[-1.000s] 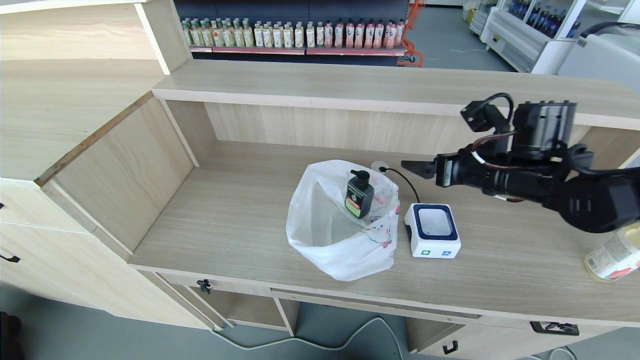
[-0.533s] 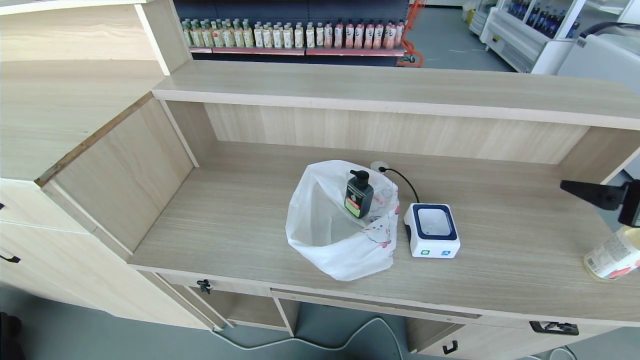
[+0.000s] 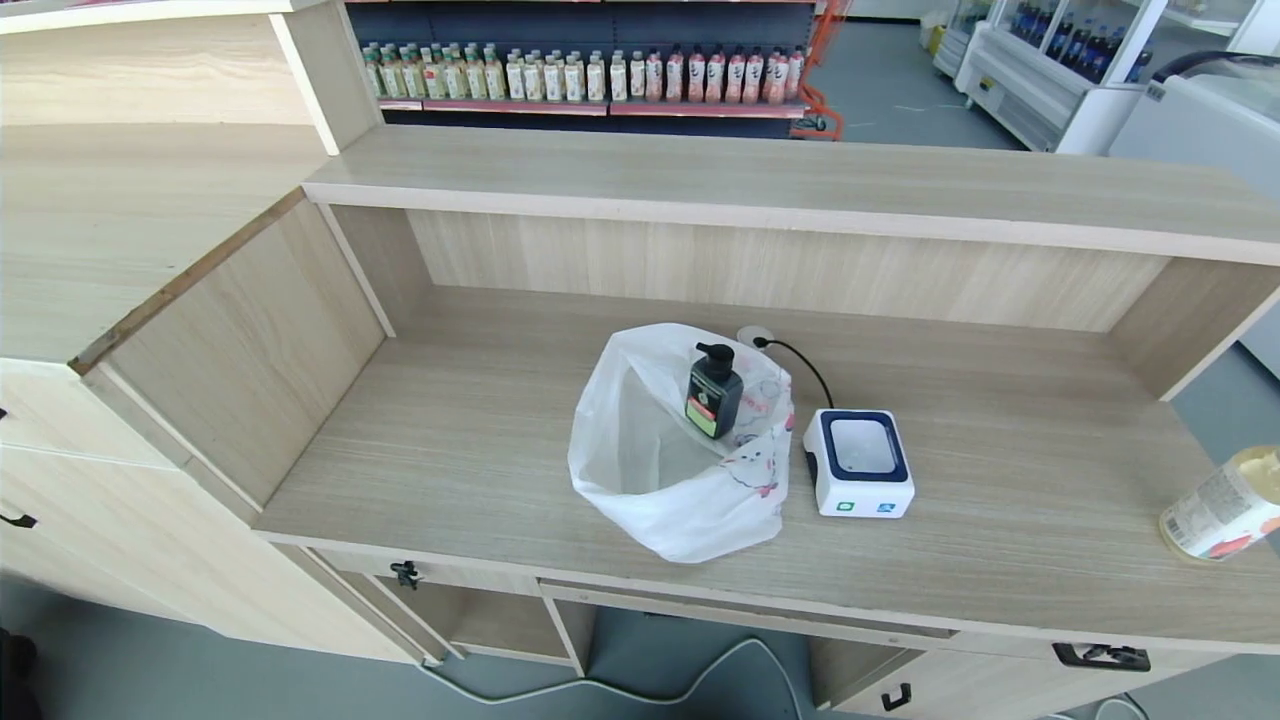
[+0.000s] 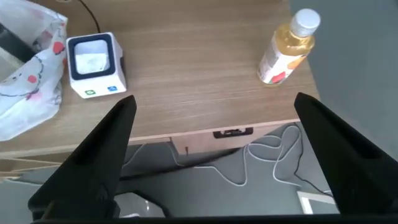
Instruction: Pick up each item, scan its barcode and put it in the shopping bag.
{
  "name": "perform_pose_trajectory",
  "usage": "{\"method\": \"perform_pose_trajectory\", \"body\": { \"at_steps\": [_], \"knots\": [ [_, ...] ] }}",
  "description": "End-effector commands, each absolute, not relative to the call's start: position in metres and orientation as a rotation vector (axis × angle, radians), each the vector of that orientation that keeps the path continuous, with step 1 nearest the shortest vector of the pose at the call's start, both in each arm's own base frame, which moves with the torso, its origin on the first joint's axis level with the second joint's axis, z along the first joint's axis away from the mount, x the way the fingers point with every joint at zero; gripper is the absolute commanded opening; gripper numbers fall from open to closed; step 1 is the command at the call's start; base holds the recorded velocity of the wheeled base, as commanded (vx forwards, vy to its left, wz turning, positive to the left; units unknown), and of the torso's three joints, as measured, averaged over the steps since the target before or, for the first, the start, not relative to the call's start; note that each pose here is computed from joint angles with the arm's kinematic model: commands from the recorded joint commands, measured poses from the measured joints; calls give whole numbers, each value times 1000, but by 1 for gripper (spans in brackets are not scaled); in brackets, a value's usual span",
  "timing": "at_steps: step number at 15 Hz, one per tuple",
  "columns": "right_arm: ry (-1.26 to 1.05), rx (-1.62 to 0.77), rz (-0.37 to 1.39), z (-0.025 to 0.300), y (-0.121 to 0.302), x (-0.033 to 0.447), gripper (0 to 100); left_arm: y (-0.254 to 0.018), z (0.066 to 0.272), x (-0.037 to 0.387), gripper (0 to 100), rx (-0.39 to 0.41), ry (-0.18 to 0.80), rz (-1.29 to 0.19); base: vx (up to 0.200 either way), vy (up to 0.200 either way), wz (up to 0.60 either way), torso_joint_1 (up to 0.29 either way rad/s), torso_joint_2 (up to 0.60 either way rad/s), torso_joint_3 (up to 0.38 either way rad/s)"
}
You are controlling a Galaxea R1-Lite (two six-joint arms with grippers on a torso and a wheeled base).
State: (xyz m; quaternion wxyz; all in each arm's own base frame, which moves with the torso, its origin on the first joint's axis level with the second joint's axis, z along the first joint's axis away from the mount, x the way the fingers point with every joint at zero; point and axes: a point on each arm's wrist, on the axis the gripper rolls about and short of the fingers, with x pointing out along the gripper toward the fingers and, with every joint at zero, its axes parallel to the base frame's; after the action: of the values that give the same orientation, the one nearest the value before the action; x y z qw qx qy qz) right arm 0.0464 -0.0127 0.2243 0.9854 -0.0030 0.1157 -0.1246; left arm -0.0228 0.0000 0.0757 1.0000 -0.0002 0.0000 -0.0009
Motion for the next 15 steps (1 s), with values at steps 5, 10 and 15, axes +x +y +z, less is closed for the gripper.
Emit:
{"method": "perform_pose_trajectory", "body": {
  "at_steps": [5, 10, 15],
  "knots": [
    [258, -59, -312, 203, -11, 35, 100, 0, 75, -23, 100, 0, 0, 2, 0, -200, 0, 3, 0, 0],
    [271, -58, -311, 198, -11, 35, 100, 0, 75, -23, 100, -2, 0, 2, 0, -200, 0, 2, 4, 4],
    [316, -81, -347, 183, -11, 32, 100, 0, 75, -23, 100, 0, 0, 2, 0, -200, 0, 5, 1, 3]
  ]
}}
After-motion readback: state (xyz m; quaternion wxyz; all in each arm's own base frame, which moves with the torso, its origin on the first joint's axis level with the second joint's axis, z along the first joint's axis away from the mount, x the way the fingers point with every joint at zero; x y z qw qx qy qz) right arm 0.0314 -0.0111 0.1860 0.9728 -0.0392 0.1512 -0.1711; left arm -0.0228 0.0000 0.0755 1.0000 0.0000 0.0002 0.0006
